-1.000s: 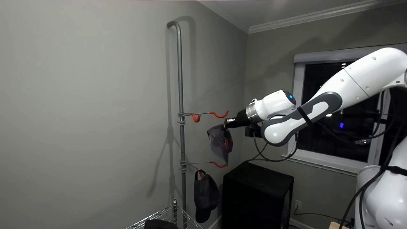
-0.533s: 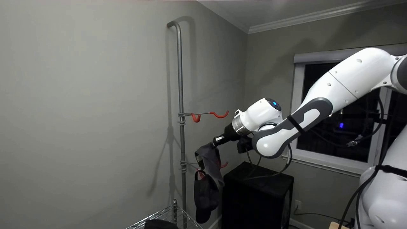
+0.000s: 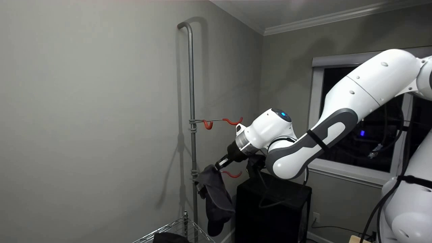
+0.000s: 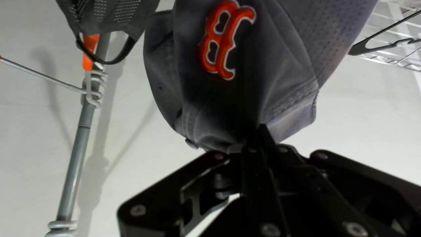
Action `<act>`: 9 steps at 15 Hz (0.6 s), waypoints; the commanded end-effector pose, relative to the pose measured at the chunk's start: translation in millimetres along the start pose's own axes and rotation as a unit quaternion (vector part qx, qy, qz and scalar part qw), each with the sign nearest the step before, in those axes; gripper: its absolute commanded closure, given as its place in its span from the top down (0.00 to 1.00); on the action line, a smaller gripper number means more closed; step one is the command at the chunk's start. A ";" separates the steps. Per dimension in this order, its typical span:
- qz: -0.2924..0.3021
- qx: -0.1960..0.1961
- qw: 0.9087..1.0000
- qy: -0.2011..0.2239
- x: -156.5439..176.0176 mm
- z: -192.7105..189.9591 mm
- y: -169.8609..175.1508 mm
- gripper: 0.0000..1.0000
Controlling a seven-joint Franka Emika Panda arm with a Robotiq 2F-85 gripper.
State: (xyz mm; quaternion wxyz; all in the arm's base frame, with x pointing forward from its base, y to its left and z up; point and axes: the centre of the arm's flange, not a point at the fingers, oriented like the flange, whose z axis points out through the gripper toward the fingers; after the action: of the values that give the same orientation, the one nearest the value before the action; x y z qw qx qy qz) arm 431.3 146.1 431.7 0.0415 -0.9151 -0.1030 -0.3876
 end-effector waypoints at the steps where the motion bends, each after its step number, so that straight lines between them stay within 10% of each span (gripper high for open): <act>1: -0.068 0.031 0.997 -0.019 -11.6 17.1 -39.5 0.04; 9: -0.148 0.072 0.985 -0.055 -29.2 77.8 -103.8 0.04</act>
State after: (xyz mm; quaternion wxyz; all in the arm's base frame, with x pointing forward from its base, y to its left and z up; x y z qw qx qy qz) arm 420.3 239.3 367.5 0.0600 -0.9150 -0.2364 -0.3214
